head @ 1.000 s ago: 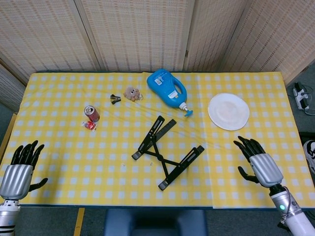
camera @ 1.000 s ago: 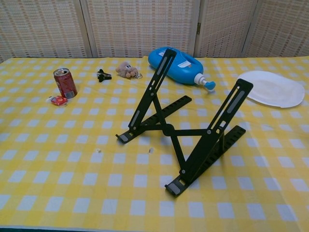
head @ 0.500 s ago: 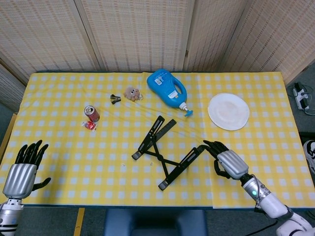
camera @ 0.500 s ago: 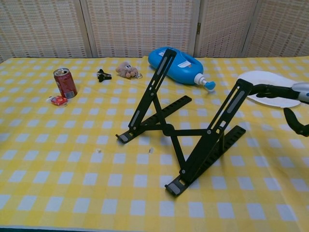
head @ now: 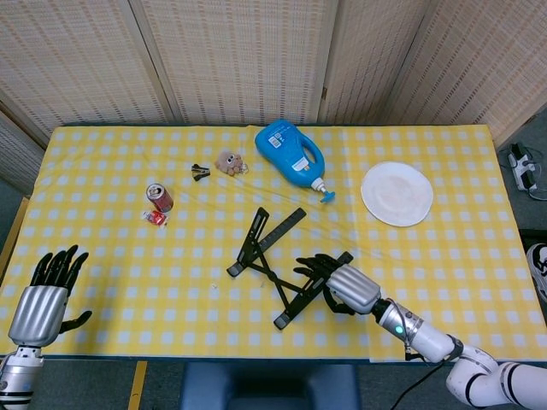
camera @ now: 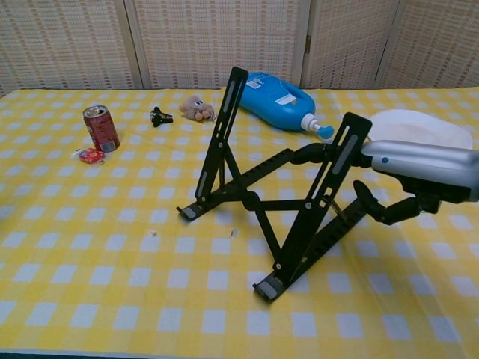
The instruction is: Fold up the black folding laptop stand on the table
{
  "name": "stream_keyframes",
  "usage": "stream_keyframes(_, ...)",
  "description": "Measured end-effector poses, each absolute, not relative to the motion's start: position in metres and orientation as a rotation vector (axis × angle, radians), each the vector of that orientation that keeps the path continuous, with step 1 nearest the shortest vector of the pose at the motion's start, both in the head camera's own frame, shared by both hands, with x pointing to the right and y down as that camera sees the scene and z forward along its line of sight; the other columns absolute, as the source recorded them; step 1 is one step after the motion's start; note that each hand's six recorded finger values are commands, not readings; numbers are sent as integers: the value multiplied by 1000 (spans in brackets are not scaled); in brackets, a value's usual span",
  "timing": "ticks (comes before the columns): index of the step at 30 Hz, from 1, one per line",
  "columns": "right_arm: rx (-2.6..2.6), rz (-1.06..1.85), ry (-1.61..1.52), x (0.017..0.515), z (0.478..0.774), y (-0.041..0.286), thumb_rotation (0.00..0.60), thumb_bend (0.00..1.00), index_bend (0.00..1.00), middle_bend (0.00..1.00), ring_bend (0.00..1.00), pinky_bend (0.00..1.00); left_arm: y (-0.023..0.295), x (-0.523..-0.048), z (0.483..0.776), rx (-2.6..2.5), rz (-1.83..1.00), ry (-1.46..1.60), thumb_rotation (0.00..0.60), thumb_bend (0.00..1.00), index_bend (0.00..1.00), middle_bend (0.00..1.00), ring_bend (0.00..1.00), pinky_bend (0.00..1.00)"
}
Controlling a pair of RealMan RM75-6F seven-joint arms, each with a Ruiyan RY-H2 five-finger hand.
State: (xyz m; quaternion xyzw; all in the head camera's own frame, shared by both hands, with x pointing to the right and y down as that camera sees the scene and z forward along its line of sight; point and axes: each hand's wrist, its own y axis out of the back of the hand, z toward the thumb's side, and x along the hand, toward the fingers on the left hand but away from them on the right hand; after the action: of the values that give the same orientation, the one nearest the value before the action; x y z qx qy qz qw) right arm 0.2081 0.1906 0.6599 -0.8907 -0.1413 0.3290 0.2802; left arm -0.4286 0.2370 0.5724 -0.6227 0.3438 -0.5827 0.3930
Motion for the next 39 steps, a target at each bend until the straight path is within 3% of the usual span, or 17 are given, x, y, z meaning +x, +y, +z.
stream_keyframes(19,-2307,766,-160,162,636,221,600,922,0,0,29,0,248,-435,578,-1637,-1480,902,600,150,67,29,33,0)
stream_keyframes(31,-2247,793,-207,174,633,216,600,922,0,3,38,0,248,-432,583,-1668,-1459,900,600,149,67,29,33,0)
stream_keyframes(39,-2134,864,-189,199,633,218,600,922,0,92,90,0,249,-430,583,-1679,-1450,898,600,149,67,29,33,0)
